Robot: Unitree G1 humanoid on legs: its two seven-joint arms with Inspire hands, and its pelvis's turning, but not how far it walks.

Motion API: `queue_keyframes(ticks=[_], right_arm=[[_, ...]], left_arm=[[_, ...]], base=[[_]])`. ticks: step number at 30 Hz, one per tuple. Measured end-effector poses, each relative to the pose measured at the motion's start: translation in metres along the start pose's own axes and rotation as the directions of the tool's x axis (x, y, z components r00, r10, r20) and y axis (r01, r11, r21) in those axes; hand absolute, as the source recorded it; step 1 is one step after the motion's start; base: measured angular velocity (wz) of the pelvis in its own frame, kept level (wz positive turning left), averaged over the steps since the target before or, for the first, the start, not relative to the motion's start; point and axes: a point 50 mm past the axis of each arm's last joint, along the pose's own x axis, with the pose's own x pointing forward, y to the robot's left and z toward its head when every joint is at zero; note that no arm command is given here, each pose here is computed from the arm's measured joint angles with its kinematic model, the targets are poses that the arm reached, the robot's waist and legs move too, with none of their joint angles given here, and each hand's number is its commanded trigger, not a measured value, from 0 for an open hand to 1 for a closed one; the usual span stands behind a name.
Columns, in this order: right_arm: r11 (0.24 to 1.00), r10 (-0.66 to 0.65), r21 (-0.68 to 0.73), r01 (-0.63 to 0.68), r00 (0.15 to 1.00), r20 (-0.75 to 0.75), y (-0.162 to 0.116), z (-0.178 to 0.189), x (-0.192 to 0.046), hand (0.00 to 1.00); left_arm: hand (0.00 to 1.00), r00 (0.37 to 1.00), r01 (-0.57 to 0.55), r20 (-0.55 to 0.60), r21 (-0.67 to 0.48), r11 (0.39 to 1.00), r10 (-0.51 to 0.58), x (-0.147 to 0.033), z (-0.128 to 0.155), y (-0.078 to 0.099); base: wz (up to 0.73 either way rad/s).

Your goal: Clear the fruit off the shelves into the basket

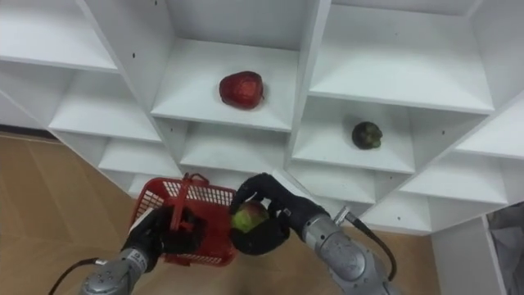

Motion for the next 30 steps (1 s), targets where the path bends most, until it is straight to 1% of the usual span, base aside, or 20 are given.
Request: queue_keyframes(ticks=[2,4,11,19,22,27,30], right_arm=[[1.0,-0.012,-0.003,0.012,1.0,0.0,-0.001,0.0,0.001,1.0],[1.0,-0.018,-0.002,0.018,1.0,-0.001,-0.001,0.0,0.001,1.0],[0.999,-0.037,-0.005,0.037,0.999,-0.008,-0.002,-0.001,0.002,1.0],[0.999,-0.036,-0.018,0.036,0.999,-0.021,-0.005,-0.004,0.002,1.0],[0.999,-0.039,-0.031,0.038,0.999,-0.025,-0.005,-0.005,0.002,1.0],[0.998,-0.046,-0.038,0.045,0.999,-0.027,-0.006,-0.005,0.001,1.0],[0.998,-0.048,-0.039,0.047,0.998,-0.027,-0.006,-0.005,0.001,1.0]], left_arm=[[1.0,0.999,0.028,0.025,-0.007,1.0,-0.028,0.001,0.005,-0.003],[1.0,0.999,0.045,0.027,-0.01,0.999,-0.045,0.001,0.005,-0.006],[1.0,0.991,0.117,0.056,0.026,0.993,-0.118,0.002,0.013,-0.014],[1.0,0.979,0.182,0.081,0.049,0.982,-0.185,0.0,0.019,-0.017],[1.0,0.971,0.208,0.109,0.059,0.976,-0.214,-0.002,0.024,-0.019],[1.0,0.963,0.234,0.12,0.075,0.969,-0.242,-0.008,0.025,-0.019],[1.0,0.955,0.255,0.143,0.046,0.966,-0.259,-0.011,0.027,-0.019]], base=[[0.0],[0.0],[0.0],[0.04],[0.03],[0.0],[0.0]])
